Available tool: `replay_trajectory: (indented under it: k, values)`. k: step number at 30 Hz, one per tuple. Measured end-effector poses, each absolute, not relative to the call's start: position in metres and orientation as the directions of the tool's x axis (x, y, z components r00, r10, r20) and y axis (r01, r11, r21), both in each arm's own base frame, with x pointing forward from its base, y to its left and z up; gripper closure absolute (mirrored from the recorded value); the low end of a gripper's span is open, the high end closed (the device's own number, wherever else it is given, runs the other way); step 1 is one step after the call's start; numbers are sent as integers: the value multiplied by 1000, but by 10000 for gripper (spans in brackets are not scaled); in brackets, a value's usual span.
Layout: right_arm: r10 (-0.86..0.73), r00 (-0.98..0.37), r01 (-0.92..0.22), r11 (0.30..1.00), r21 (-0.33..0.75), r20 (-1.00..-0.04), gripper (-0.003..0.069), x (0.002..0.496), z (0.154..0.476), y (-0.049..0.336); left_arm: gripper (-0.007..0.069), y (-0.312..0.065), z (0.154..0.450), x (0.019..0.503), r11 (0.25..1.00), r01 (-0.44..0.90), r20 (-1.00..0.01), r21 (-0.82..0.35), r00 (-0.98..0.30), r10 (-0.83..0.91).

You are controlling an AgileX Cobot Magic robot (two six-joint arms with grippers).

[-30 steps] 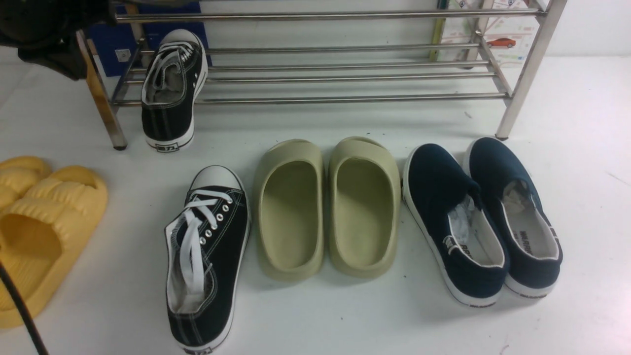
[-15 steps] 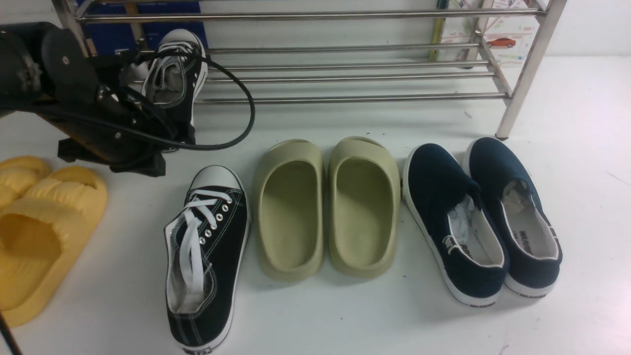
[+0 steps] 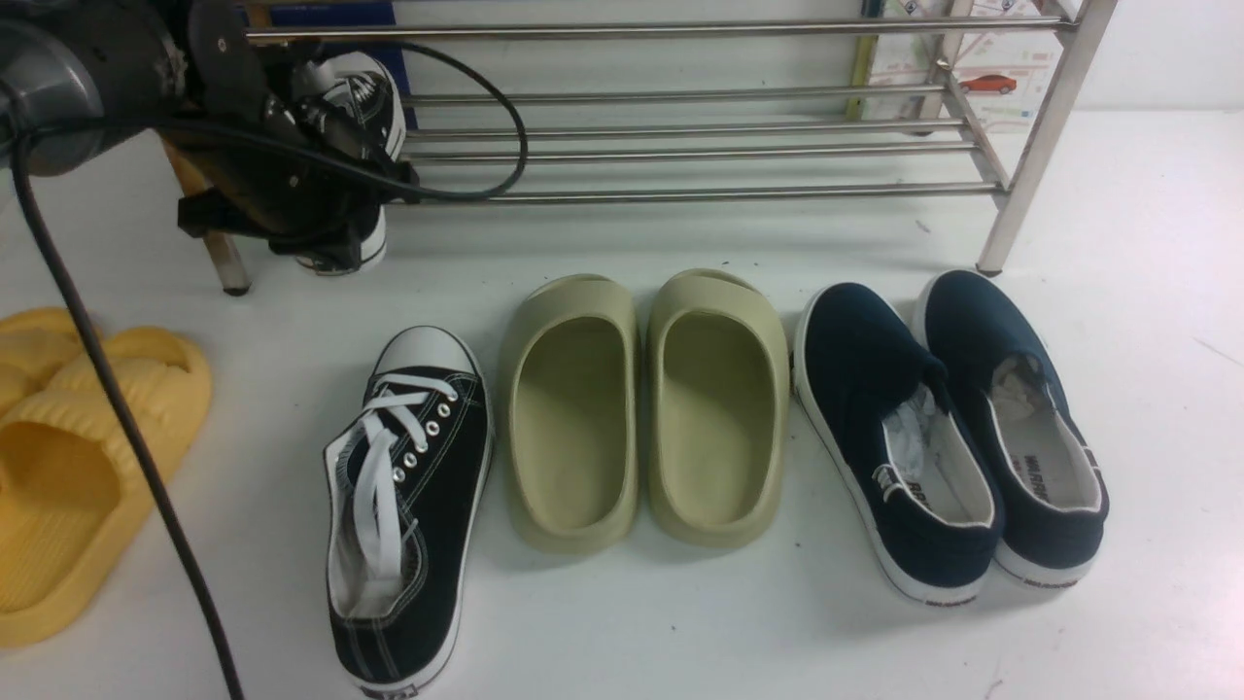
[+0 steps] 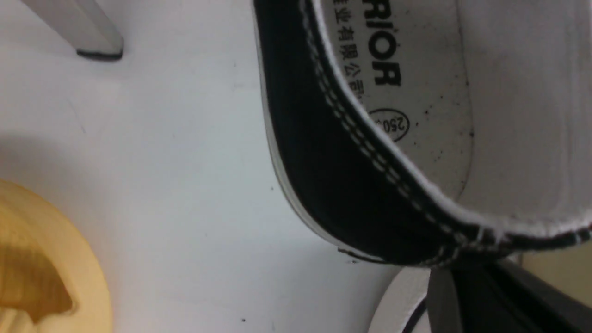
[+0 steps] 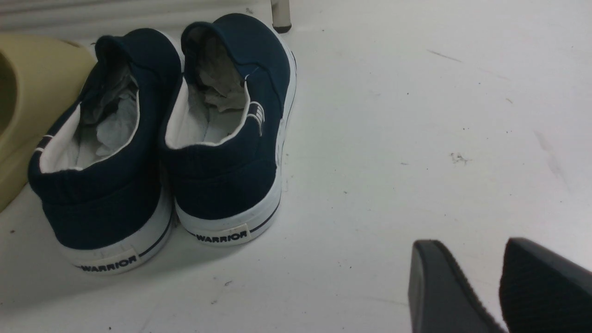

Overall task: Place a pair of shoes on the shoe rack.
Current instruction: Use the left arm to put a shoe into the shoe rack

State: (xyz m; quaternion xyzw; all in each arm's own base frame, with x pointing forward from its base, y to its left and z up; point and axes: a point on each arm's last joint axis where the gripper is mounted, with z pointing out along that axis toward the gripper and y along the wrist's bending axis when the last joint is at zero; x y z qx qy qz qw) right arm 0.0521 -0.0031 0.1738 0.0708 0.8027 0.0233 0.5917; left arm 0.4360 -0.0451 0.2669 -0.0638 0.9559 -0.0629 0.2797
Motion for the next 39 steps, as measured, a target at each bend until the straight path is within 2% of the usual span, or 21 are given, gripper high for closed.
replay_trajectory:
  k: [8,15,21,28,35,39]
  values:
    - [141,-290,86,989,121,-947,419,52,174,-3,638,-41,277,445,990,-93,-578,-104,-804,-136]
    - [141,-290,86,989,121,-947,419,52,174,-3,638,-39,252,454,994,-93,-552,-58,-827,-109]
    - [141,-290,86,989,121,-947,419,52,174,-3,638,-34,255,458,991,-131,-579,-20,-807,-118]
    - [141,-290,86,989,121,-947,419,52,174,-3,638,-35,266,465,986,-151,-653,-72,-740,-161]
    - [141,-290,86,989,121,-947,419,52,174,-3,638,-36,260,467,985,-154,-635,-77,-754,-168]
    - [141,-290,86,989,121,-947,419,52,174,-3,636,-35,268,462,984,-160,-629,-74,-758,-170]
